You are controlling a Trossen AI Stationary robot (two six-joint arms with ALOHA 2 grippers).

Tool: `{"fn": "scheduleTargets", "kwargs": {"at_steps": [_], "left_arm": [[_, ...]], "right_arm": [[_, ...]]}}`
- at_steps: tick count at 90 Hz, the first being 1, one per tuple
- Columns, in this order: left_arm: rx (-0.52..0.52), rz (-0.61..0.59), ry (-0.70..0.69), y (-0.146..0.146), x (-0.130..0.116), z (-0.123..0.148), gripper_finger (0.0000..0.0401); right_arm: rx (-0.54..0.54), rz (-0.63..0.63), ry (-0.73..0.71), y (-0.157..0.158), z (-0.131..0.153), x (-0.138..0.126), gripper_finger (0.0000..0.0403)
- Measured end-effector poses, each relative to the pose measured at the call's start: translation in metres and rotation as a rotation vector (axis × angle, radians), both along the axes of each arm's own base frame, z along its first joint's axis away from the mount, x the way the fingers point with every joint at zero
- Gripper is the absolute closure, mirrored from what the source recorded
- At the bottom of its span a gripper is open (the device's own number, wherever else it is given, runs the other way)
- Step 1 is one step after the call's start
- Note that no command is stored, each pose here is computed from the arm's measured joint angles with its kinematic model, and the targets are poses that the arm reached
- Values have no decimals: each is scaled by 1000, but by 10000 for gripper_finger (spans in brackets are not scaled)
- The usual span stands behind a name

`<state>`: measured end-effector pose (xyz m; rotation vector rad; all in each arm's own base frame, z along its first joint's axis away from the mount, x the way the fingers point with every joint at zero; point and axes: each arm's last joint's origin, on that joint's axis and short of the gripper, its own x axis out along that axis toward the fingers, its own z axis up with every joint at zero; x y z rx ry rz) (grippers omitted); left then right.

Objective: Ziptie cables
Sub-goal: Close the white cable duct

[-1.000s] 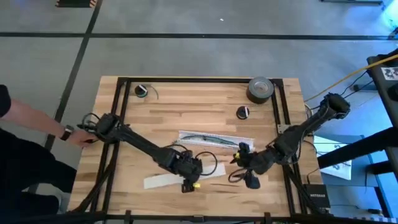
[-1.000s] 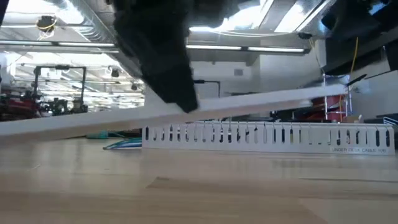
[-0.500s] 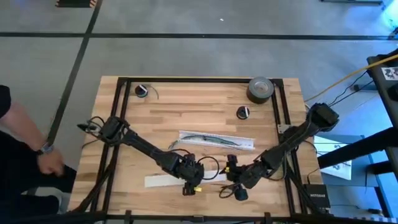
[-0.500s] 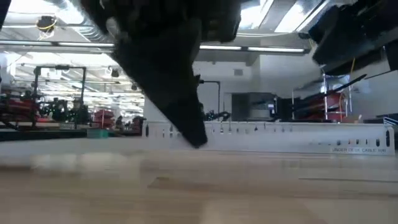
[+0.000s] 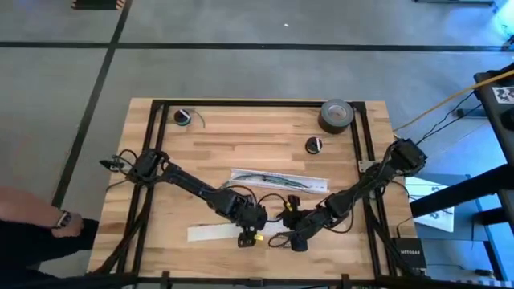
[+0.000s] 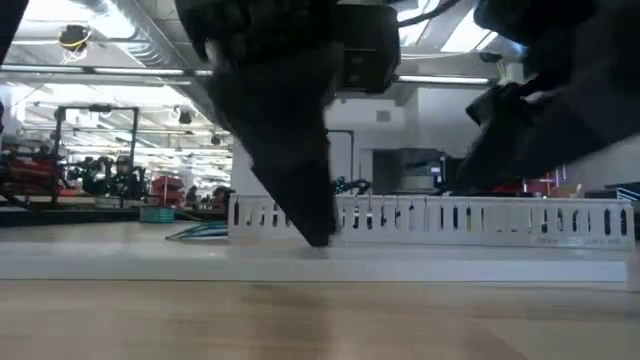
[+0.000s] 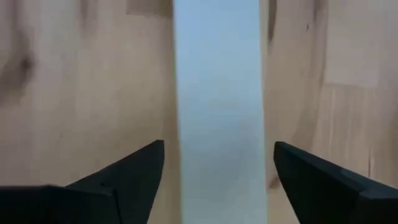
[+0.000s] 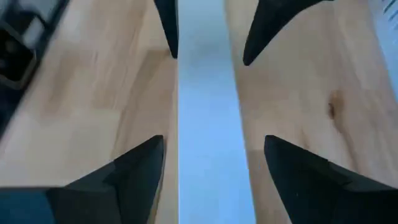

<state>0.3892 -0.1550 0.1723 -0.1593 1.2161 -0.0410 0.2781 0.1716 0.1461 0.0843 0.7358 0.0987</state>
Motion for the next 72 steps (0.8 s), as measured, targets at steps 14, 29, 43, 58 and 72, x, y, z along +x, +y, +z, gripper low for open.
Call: {"fn": "scheduleTargets", "kwargs": {"at_steps": [14, 29, 43, 58, 72], "left_arm": [[130, -3, 20, -15, -29, 26, 110], [179, 34, 27, -37, -64, 35, 110], [199, 76, 60, -57, -93, 21, 110], [232, 146, 45, -70, -112, 8, 110], [246, 186, 24, -74, -117, 7, 109]], "right_arm": [[79, 27, -66, -5, -2, 17, 136], [20, 71, -92, -8, -3, 43, 136], [-16, 108, -42, -8, -10, 65, 136], [-68, 124, 76, -6, -20, 75, 136], [-122, 123, 209, -8, -25, 70, 136]]}}
